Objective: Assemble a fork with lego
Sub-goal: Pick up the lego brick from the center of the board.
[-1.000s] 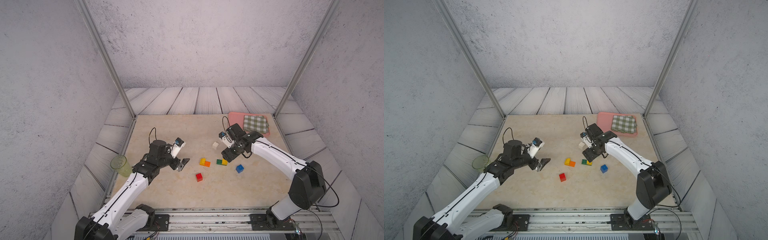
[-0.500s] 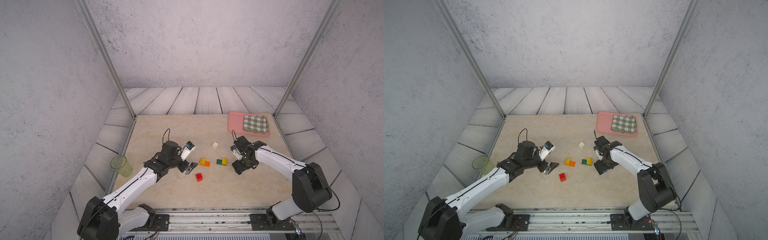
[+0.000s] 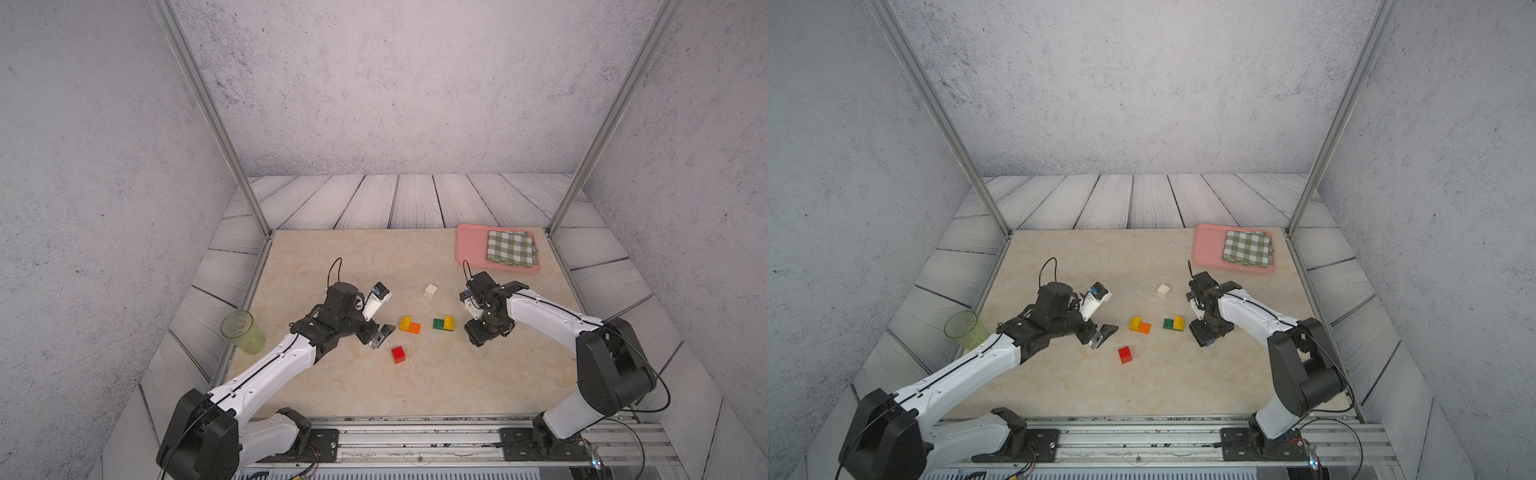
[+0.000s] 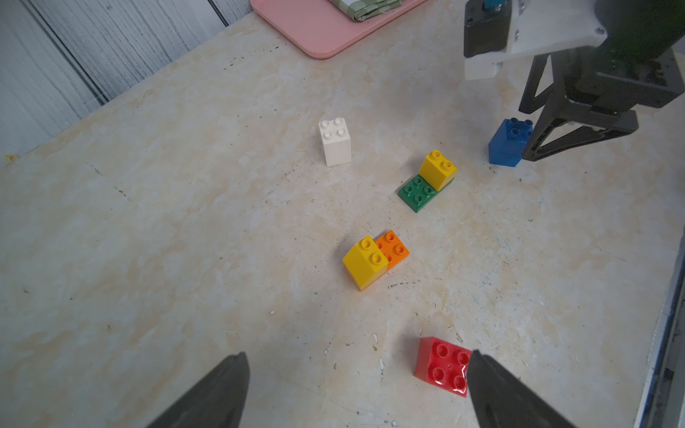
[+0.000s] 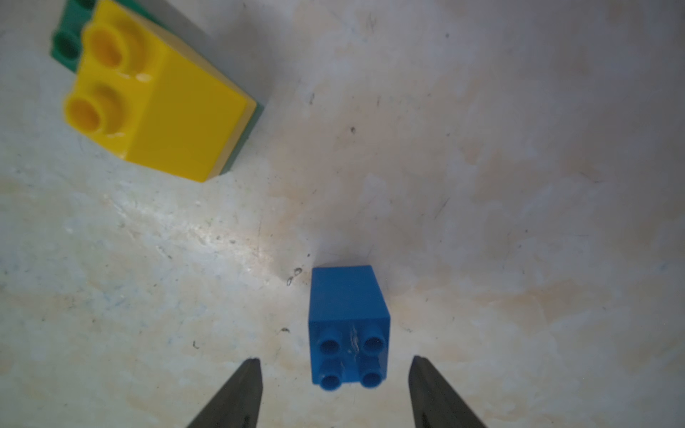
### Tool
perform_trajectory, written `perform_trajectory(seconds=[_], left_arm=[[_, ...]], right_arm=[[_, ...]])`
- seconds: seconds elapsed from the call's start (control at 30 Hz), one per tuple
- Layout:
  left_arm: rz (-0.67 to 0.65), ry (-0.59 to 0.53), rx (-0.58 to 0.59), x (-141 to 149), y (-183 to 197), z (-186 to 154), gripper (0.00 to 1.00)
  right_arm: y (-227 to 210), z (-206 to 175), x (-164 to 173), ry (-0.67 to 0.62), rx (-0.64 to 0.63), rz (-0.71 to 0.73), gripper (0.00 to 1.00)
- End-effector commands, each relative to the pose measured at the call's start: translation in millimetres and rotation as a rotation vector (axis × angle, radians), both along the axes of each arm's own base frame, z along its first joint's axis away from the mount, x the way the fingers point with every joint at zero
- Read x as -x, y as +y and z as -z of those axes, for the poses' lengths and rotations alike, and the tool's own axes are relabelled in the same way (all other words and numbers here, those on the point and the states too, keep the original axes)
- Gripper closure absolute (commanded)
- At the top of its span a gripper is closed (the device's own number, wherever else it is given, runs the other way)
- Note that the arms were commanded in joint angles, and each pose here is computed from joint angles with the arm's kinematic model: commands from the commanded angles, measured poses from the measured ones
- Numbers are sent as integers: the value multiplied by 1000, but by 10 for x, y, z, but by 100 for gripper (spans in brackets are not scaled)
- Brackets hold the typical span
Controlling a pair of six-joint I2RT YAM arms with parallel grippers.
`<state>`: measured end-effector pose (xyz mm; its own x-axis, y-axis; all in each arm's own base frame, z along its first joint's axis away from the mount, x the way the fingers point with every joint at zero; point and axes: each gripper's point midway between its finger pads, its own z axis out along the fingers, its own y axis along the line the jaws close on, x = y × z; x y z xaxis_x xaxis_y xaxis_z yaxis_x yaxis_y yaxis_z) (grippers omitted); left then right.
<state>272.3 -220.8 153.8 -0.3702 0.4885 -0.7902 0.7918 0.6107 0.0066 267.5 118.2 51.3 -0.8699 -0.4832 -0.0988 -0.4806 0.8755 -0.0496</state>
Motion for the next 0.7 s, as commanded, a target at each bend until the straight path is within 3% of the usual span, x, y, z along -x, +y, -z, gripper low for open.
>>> perform_trajectory(seconds=[0.0, 0.2, 0.37, 0.53, 0.67], left_arm=[[-1, -16, -4, -27, -20, -38, 2], [-3, -14, -11, -27, -11, -21, 2], [-2, -14, -21, -31, -3, -6, 2], [-1, -14, -25, -31, 0, 2, 2], [-41, -48, -22, -77, 58, -113, 2]], right_arm=[[27, 92, -12, 34, -3, 3, 36], [39, 173, -12, 56, -5, 8, 47], [36, 140, -21, 48, -9, 6, 65], [60, -48, -88, 1, -24, -22, 88], [122, -412, -233, -106, -53, -73, 99]])
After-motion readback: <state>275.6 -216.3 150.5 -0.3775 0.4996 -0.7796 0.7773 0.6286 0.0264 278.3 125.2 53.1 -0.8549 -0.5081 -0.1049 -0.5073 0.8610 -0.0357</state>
